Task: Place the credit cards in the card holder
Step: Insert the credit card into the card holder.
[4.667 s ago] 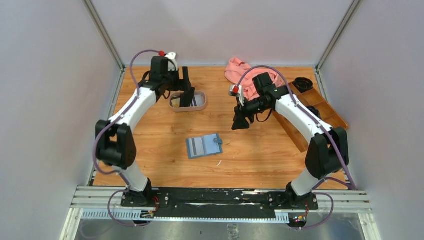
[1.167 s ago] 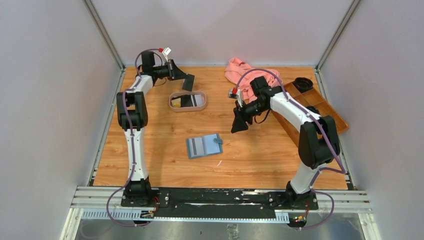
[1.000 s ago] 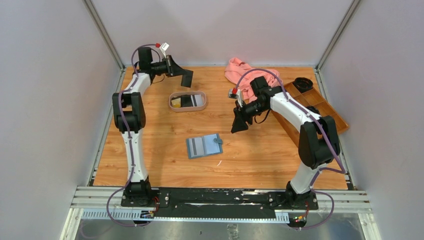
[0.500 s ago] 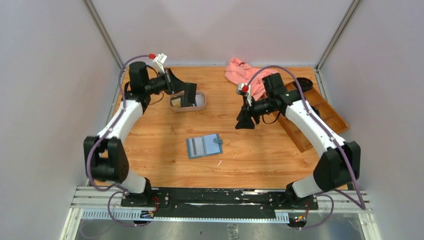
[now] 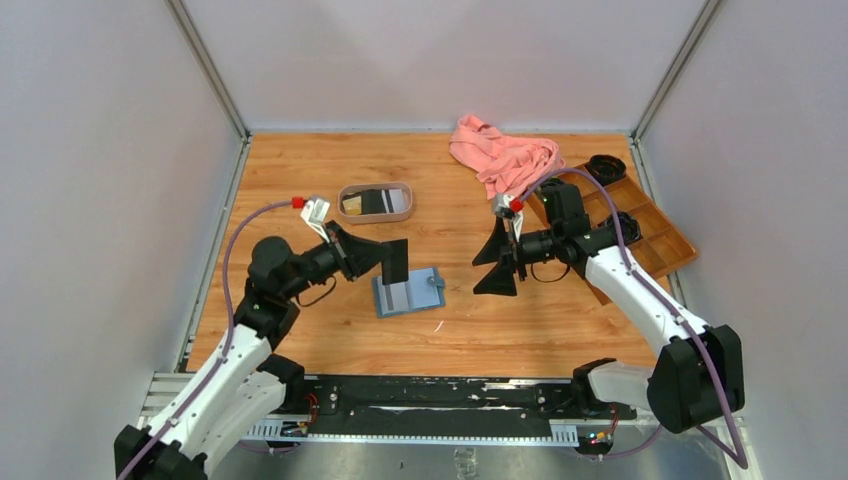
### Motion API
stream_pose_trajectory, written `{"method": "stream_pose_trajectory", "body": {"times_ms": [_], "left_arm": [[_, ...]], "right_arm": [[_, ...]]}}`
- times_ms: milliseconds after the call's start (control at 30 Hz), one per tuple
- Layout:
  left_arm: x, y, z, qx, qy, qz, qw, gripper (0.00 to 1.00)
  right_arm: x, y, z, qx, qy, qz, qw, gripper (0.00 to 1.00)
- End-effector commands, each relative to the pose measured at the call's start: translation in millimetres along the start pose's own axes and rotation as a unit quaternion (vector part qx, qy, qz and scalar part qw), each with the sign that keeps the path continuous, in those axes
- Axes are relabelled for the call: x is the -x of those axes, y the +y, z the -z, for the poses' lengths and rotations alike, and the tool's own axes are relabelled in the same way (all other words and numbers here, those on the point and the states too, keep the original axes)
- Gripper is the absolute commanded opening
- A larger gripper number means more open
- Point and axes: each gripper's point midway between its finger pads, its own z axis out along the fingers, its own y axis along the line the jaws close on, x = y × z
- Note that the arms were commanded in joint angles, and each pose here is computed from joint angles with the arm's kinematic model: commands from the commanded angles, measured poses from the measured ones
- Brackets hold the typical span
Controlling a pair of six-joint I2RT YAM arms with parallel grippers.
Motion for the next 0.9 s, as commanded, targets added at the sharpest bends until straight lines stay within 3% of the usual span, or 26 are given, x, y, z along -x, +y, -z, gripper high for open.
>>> {"method": "stream_pose_trajectory", "body": {"times_ms": [0, 267, 867], "left_arm": [[-4, -6, 8, 0.007, -0.066, 0.028, 0.997, 0.00], [-40, -6, 11, -0.015, -0.094, 0.049, 0.994, 0.00], [-64, -15, 6, -0.049, -0.108, 0.036, 0.992, 0.00]], "right_arm": [[15, 8, 0, 0.040, -0.043, -0.006, 0.998, 0.83], [7, 6, -5, 0.056, -0.050, -0.047, 0.996, 0.84], [-12, 2, -19, 0.076, -0.035, -0.087, 0.993, 0.84]]}}
